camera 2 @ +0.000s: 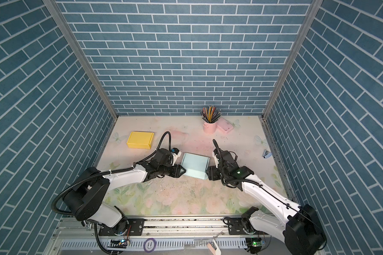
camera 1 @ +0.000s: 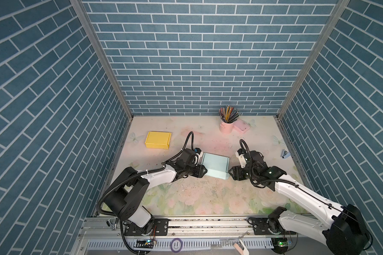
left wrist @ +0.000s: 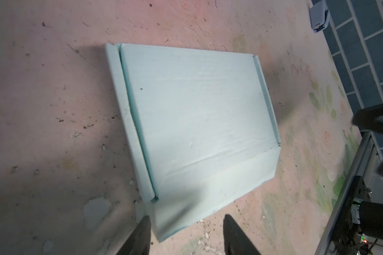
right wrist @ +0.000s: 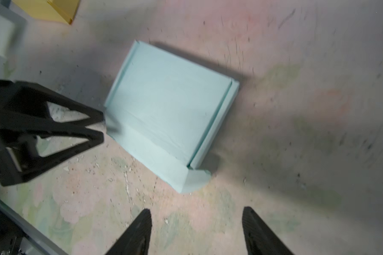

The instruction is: Fold the paper box

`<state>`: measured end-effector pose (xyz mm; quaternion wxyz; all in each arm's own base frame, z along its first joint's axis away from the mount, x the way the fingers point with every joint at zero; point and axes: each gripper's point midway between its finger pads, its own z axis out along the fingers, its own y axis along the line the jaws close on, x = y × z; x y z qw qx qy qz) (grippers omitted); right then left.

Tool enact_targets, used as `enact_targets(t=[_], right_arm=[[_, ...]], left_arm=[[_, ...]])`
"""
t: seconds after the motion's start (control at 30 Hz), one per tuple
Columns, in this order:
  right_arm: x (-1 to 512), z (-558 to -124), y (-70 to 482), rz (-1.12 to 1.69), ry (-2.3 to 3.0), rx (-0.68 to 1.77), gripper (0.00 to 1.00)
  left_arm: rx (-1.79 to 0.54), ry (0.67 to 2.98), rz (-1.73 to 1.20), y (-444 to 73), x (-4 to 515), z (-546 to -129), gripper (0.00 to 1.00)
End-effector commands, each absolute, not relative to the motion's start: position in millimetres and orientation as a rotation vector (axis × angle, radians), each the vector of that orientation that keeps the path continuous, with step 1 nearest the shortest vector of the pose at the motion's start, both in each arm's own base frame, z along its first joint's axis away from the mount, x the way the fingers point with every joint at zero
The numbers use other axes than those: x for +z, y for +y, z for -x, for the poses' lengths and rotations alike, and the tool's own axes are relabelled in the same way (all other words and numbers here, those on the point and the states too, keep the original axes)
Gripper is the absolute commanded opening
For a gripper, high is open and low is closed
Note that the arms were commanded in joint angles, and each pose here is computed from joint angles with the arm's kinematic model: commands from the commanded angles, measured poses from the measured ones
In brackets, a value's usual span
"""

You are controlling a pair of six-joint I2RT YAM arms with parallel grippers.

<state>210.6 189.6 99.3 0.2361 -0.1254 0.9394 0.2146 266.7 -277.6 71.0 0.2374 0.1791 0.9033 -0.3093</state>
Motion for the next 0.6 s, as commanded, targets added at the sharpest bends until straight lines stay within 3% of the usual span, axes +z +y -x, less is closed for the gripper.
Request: enact_targets(t=[0.0,0.57], right_arm=[[106,-199,199,0.263,2.588,0.724,0.68],[59,-199,246,0.375,2.650,0.749,0.69]], left_arm=[[-0.808,2.481,-0.488,-268,76,-264,0.58],[-0.886,2.512,-0.498,-287,50,-269,0.62]])
